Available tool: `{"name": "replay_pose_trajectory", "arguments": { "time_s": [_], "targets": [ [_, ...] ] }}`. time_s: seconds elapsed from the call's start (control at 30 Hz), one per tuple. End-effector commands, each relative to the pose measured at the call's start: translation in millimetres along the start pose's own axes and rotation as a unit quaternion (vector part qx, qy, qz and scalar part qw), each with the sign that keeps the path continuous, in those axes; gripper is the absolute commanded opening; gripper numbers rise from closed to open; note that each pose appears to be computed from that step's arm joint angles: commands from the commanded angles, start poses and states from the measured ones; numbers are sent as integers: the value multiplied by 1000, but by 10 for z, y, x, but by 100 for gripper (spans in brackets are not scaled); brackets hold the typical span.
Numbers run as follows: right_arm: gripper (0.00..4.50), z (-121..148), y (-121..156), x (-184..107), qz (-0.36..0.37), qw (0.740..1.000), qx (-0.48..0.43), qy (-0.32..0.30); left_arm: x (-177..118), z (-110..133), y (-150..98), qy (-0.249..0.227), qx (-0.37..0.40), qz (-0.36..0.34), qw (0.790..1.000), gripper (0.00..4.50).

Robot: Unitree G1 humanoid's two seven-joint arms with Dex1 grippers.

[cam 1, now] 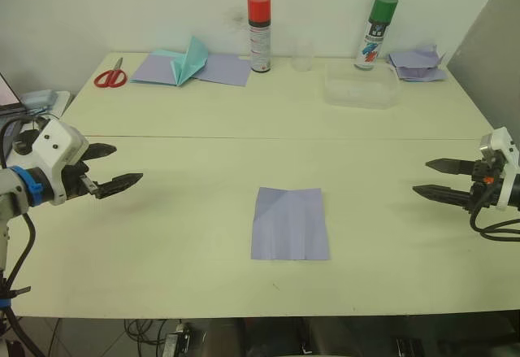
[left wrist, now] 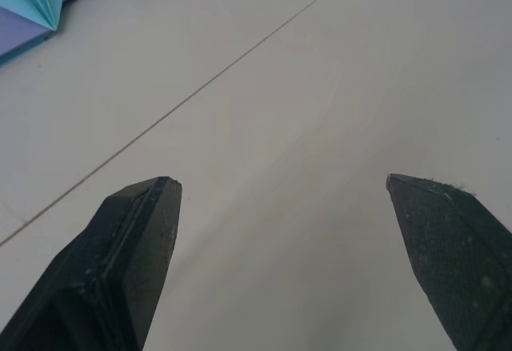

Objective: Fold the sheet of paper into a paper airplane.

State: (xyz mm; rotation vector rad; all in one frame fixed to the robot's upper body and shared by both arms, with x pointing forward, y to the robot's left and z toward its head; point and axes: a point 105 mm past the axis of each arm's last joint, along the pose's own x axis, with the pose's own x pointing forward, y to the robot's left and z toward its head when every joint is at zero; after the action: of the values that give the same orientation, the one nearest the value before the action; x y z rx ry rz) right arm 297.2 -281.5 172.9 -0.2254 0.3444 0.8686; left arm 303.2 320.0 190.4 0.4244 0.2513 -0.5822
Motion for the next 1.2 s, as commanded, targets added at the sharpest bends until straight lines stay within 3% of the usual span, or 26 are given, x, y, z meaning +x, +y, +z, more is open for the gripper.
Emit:
{"name": "replay_pose_trajectory", "arguments": {
  "time_s": [0.03,0.07,0.17,0.27,0.37,0.57,0.8,0.93,1.2],
  "targets": [
    [446,138,88,-40,11,1000,-28,-3,12,285,-99,-48,12,-25,998,450],
    [446,148,122,-20,17,999,-30,-3,58,321,-200,-54,13,-48,997,450],
    [450,197,242,73,35,999,-34,-9,227,449,-515,-74,24,-109,991,387],
    [450,195,326,150,44,998,-34,-10,397,605,-804,-98,29,-154,983,290],
    [450,148,413,283,51,998,-37,-11,678,801,-1256,-135,36,-216,966,193],
    [450,39,487,511,55,997,-51,-6,1153,734,-1810,-140,45,-270,951,4],
    [450,31,624,690,67,996,-54,-15,1536,441,-2115,-108,58,-286,950,4],
    [450,-7,682,753,71,996,-54,-15,1731,178,-2150,-61,82,-262,960,4],
    [450,-163,705,907,70,995,-73,0,1757,-160,-2275,-12,100,-286,953,4]
  ]
}}
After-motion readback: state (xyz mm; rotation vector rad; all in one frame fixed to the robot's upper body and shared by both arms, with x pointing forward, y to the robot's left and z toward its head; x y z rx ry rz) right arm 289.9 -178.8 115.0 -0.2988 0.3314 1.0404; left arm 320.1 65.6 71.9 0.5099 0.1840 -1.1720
